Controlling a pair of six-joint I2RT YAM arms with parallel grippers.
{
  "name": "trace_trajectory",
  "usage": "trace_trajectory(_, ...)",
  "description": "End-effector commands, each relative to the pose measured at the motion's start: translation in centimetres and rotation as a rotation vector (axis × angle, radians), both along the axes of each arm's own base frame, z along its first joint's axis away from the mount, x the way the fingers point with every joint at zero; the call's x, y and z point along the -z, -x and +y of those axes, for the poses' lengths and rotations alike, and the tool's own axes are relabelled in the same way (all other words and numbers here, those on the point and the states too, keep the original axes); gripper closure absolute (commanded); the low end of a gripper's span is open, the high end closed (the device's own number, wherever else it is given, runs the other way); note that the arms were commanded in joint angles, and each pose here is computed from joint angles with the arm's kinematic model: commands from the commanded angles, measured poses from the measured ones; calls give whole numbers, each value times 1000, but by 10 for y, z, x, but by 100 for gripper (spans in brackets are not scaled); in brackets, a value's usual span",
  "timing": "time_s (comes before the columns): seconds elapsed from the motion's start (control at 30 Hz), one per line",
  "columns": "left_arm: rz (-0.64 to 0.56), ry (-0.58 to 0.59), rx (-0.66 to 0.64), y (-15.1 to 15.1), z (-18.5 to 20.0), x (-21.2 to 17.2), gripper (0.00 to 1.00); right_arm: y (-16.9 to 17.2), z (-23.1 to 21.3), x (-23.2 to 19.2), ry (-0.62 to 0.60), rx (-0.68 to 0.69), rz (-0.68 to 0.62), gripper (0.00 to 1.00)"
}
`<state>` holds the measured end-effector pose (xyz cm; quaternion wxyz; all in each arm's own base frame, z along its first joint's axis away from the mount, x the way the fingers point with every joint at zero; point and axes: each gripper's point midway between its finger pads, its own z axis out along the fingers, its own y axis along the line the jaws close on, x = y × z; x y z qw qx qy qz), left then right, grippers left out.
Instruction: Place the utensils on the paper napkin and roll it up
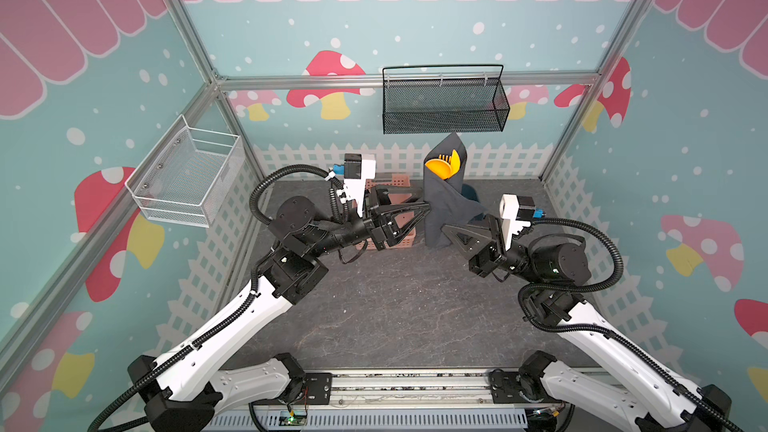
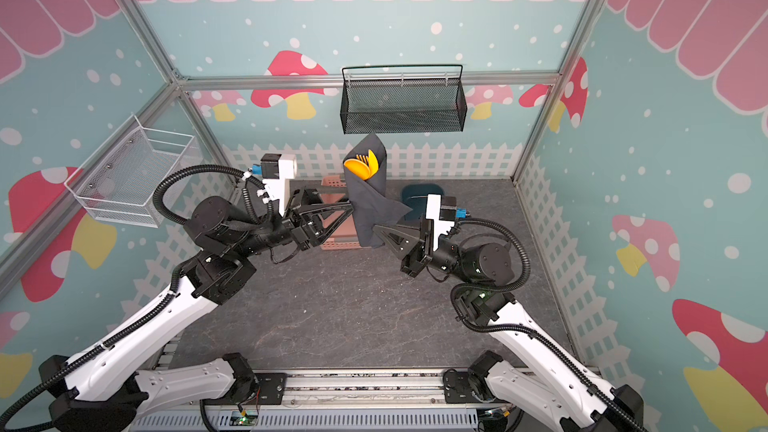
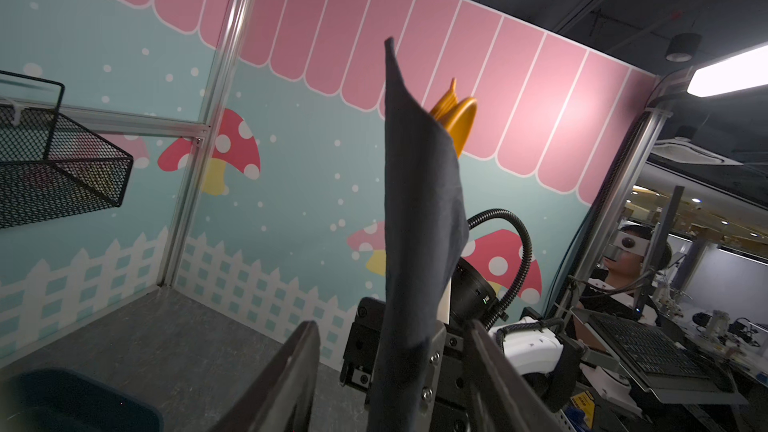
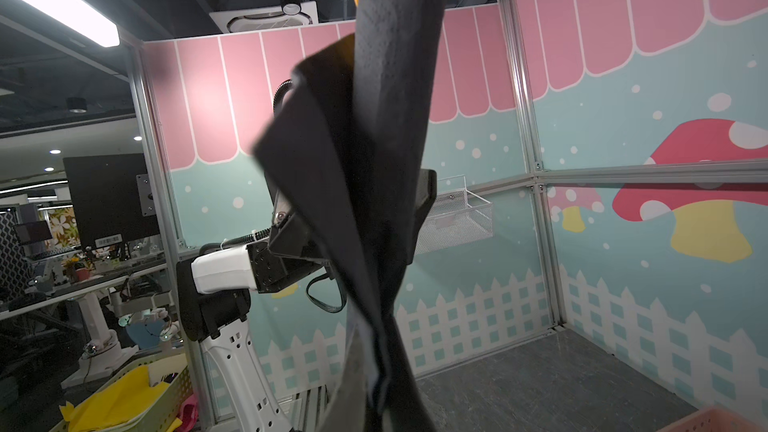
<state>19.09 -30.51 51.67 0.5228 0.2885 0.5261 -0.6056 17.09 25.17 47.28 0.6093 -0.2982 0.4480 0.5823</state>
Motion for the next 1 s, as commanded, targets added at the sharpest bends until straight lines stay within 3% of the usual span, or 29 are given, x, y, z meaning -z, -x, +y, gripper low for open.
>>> trace_trajectory(0.0,-41,-46,66,19,-3,3,41,12,0,-12,8,-25,-65,97)
trace_trajectory(0.97,-62,-87,96,15,-18,-4,59,27,13,-7,70,-173,-75,98)
